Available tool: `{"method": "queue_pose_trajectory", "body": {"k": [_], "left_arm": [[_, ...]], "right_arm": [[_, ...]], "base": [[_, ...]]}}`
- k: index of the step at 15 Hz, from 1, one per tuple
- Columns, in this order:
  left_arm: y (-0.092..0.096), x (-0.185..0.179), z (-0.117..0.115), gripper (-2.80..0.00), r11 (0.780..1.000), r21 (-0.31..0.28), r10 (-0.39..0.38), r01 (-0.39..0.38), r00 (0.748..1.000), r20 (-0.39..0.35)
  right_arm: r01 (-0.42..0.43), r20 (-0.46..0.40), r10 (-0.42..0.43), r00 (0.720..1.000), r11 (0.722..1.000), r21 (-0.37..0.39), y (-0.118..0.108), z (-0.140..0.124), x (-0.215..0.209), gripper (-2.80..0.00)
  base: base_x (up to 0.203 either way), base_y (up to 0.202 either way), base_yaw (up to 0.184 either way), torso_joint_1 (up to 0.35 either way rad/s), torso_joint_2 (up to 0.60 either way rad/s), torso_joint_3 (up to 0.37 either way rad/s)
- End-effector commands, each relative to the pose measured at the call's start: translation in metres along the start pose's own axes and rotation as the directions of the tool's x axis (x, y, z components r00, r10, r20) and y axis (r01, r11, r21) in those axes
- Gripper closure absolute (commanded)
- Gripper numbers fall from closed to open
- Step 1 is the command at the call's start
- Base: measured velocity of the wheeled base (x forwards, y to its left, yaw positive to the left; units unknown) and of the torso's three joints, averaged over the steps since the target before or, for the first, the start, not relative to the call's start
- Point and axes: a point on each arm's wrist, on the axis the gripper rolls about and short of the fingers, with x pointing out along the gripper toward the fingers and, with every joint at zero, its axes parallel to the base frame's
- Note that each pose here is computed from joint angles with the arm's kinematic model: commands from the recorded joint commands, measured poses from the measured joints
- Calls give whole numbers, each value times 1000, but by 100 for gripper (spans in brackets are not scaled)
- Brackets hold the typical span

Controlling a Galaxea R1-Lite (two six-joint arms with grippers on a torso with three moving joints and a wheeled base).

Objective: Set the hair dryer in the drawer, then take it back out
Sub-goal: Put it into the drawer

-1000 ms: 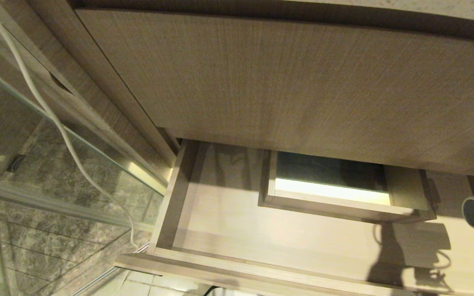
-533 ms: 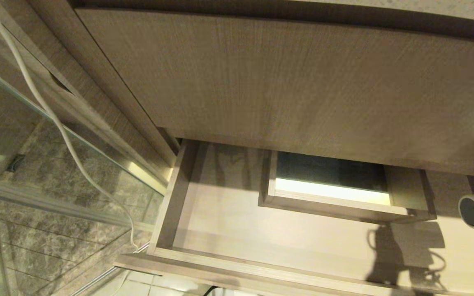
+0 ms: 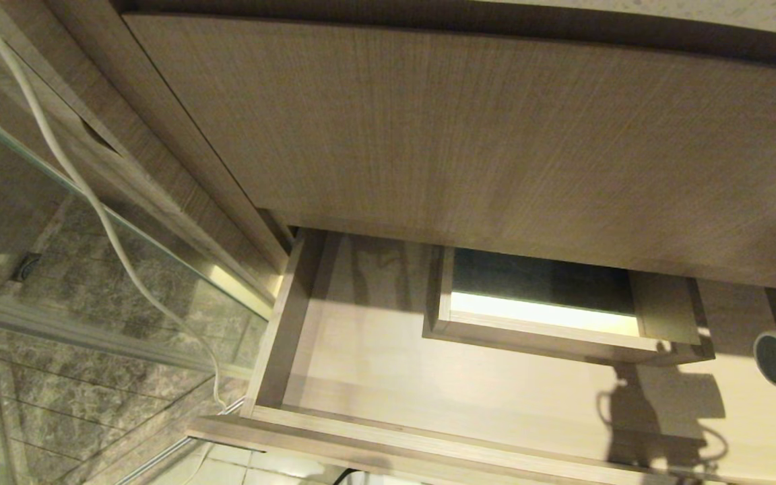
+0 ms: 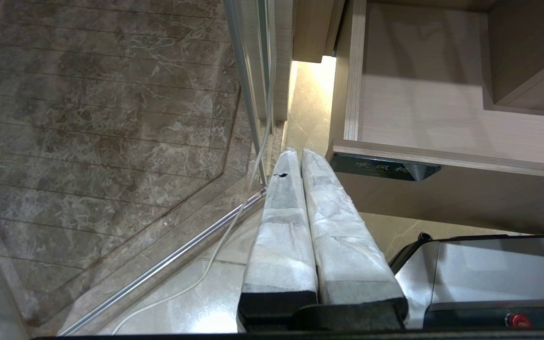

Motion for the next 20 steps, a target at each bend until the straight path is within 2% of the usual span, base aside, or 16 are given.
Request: {"method": "queue_pose_trajectory", "body": {"k": [1, 6, 20], "left_arm": [[0, 0, 0, 0, 1000, 0, 0, 0, 1000, 0], [0, 0, 0, 0, 1000, 0, 0, 0, 1000, 1], [0, 0, 0, 0, 1000, 0, 0, 0, 1000, 0]], "right_arm": [[7, 9, -7, 1000, 1000, -1, 3, -5, -3, 0], [16, 22, -16, 1000, 1000, 1, 9, -17, -7, 0], [20, 26, -21, 999, 1000, 12, 11, -22, -11, 0]], "base": [[0, 0, 0, 0, 0, 0], [0, 0, 0, 0, 0, 0], [0, 0, 0, 0, 0, 0]]}}
